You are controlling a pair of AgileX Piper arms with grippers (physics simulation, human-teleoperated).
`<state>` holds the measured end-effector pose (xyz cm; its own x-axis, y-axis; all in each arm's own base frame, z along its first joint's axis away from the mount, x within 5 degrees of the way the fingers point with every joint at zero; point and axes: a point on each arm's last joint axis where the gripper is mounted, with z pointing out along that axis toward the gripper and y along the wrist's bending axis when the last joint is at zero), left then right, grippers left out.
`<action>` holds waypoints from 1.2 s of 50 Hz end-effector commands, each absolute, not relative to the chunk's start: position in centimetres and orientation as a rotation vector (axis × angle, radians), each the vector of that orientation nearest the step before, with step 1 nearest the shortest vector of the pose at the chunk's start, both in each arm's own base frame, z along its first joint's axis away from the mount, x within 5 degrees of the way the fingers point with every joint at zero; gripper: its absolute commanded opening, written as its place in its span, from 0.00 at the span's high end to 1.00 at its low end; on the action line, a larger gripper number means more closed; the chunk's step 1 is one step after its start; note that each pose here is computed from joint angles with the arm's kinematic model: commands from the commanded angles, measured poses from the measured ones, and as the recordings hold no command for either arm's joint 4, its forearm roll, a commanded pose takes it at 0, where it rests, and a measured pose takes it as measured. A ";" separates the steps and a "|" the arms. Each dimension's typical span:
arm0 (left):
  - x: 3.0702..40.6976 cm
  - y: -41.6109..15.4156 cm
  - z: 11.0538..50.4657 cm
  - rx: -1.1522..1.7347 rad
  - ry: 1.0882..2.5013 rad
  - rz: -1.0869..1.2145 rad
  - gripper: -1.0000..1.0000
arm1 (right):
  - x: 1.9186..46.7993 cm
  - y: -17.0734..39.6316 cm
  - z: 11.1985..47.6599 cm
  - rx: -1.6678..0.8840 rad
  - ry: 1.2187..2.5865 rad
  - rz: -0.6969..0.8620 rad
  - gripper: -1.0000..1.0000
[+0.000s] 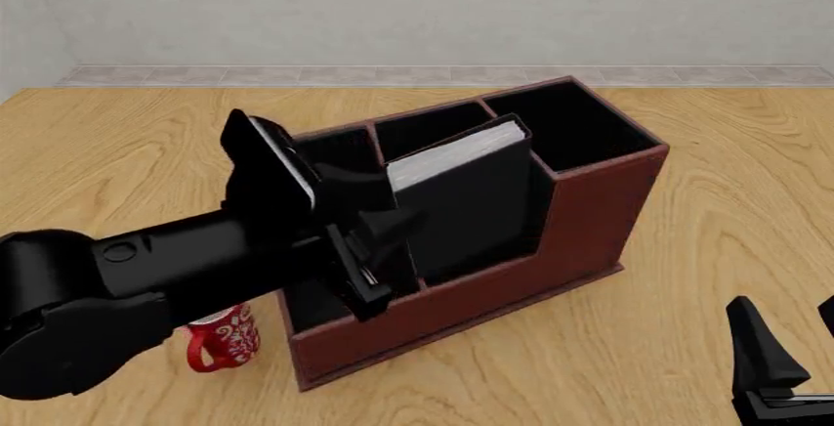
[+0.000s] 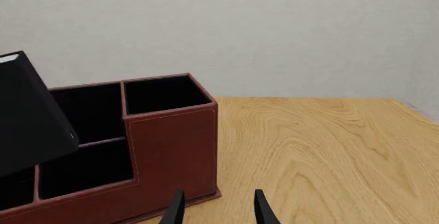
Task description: Pick up the book and place it in the back compartment of the caddy.
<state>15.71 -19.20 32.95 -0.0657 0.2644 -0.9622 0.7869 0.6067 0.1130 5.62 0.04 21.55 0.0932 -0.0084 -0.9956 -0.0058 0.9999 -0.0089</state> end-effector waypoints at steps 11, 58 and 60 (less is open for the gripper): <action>17.5 -19.3 31.3 0.860 1.666 -0.499 1.00 | 5.6 0.0 21.6 -0.012 1.477 -0.002 0.00; 21.7 -23.3 30.0 0.882 1.693 -0.466 1.00 | 5.6 0.0 21.5 -0.012 1.478 -0.002 0.00; 21.8 -23.4 29.7 0.880 1.698 -0.465 1.00 | 5.6 0.0 21.5 -0.012 1.478 -0.002 0.00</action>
